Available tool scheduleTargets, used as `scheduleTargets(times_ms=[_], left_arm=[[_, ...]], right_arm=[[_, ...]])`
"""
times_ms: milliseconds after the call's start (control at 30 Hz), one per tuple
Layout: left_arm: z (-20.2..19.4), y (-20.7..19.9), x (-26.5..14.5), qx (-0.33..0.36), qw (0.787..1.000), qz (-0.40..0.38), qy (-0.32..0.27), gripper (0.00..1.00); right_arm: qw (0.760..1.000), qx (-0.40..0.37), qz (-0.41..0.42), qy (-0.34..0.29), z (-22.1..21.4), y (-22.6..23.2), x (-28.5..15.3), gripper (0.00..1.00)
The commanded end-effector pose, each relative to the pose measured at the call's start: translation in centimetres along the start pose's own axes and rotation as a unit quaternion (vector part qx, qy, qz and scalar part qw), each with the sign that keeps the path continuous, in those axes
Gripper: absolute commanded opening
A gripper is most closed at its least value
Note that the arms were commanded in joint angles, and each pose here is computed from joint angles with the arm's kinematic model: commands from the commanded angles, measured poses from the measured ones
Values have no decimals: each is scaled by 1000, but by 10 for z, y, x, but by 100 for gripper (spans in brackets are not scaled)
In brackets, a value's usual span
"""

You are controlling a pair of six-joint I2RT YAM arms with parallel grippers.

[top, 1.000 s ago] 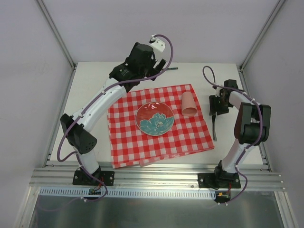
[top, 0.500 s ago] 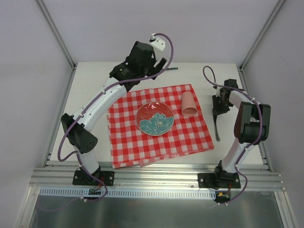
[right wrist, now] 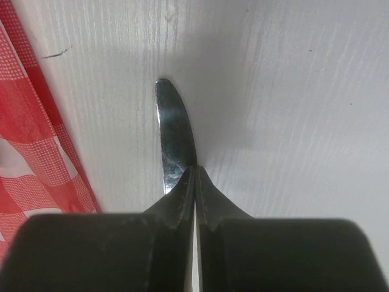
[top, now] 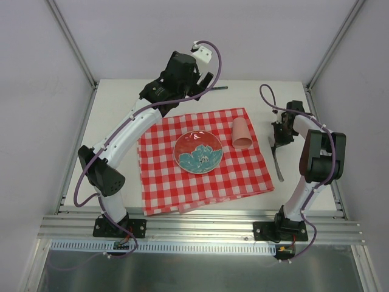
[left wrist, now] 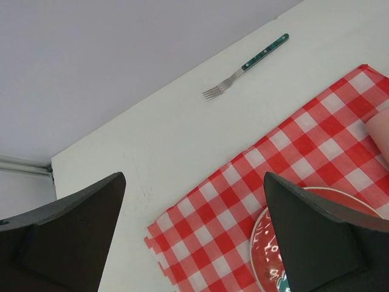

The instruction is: Set the dinner table for one person

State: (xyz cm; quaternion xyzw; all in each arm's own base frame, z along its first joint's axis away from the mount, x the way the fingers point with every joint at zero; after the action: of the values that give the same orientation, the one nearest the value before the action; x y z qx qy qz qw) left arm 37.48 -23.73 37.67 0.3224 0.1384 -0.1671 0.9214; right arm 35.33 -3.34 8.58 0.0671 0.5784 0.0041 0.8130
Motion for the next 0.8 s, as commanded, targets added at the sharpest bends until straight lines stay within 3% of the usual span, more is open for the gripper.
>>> scheduleTargets(times_ms=[0,167,267,300,400,767], left_arm=[[12,6,-1,-16,1000,13,-20,99],[13,7,-2,-15,1000,13,-22,99],[12,7,-1,-14,1000,12,-21,99],[13,7,-1,-14,1000,12,-22,99],[13,6,0,-15,1000,10,-22,99],[17,5,0,-18,999,8,-29,99]], right_arm=[[1000,-1,2,29,-9,2,2,0],[1000,2,-4,29,-9,1,-1,1],[1000,6,-12,27,-8,0,-3,22],[1000,8,-16,25,-7,-1,-5,35],[999,10,-19,24,-7,-1,-7,42],[1000,16,8,14,-9,6,-23,38]])
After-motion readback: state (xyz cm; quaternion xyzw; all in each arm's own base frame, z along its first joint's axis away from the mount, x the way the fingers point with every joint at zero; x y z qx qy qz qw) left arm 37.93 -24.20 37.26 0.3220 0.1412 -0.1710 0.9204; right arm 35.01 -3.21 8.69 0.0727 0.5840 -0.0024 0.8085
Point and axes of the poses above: each gripper's point midway between its finger pads, its own x axis out along the fingers, its own y axis along the line the jaws close on, z = x × y, the point moved 7 cm from there along -x, back along the fingers, and after that the axes turned 13 degrees about x, right-handed, at the moved point
